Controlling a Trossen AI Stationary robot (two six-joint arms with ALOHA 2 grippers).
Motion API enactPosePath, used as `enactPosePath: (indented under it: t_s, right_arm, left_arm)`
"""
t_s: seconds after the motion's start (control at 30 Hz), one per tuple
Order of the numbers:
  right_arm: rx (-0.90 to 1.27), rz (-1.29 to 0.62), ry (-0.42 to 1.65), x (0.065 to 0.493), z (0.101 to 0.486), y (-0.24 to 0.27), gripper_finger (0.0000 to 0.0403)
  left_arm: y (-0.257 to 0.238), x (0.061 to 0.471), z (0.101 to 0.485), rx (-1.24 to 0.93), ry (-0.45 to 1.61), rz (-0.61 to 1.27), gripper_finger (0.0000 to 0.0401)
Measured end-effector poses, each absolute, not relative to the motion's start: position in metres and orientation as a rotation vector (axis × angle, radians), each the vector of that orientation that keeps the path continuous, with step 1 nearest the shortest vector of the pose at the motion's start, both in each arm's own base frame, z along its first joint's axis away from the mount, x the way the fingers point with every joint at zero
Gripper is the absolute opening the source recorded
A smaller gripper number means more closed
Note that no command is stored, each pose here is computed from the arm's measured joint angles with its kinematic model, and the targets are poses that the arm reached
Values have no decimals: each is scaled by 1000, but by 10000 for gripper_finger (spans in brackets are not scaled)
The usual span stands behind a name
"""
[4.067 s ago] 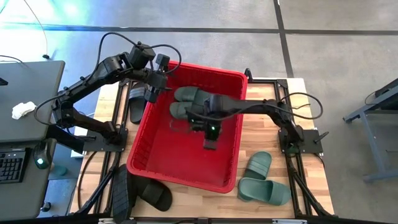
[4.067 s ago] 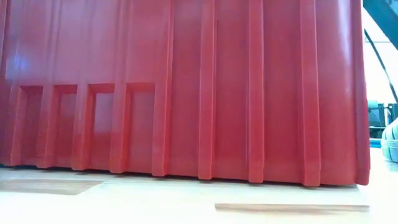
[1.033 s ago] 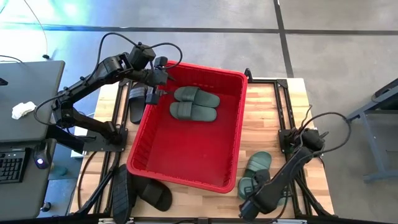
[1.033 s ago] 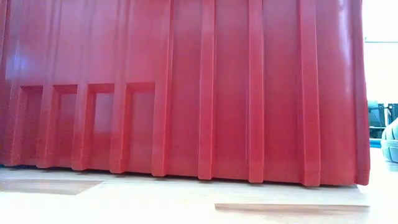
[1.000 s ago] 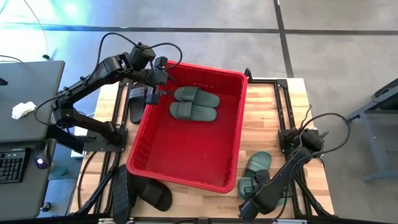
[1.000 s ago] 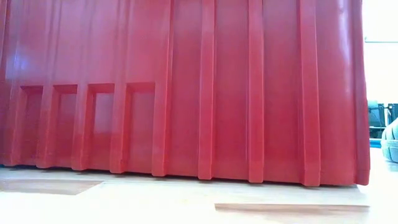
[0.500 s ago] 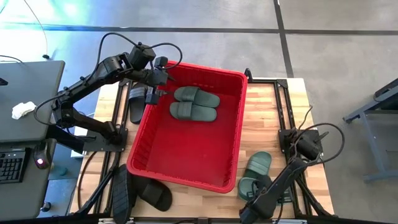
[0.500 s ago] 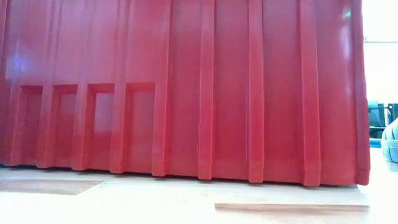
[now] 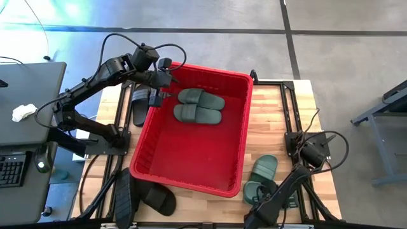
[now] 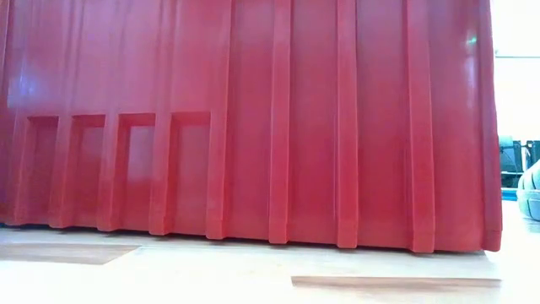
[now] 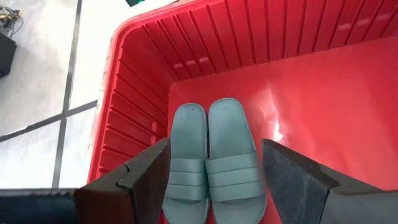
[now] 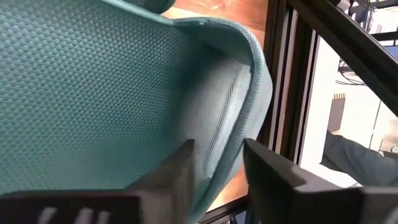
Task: Pick and place slides into bin
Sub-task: Put the green slide into the red container
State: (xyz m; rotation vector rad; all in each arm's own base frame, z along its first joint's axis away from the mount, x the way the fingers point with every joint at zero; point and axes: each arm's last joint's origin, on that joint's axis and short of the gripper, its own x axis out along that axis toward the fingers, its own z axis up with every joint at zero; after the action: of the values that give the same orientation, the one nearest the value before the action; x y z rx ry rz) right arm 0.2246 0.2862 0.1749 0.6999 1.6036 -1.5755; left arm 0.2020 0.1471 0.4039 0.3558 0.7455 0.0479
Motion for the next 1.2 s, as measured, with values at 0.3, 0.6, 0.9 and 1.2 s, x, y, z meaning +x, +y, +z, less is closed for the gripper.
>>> enactPosePath:
  t_s: [0.3, 0.6, 0.9, 1.2]
  right_arm:
    - [689, -1568, 1608, 223, 175, 287, 8]
    - [694, -1566, 1607, 223, 176, 288, 2]
    - [769, -1421, 1554, 235, 199, 299, 1]
    - [887, -1186, 1538, 242, 244, 319, 0]
  left_arm:
    - [147, 202, 404, 355, 746, 48, 232]
    - [147, 202, 404, 354, 743, 45, 232]
    - [145, 203, 405, 350, 693, -34, 232]
    - [144, 204, 405, 365, 668, -75, 232]
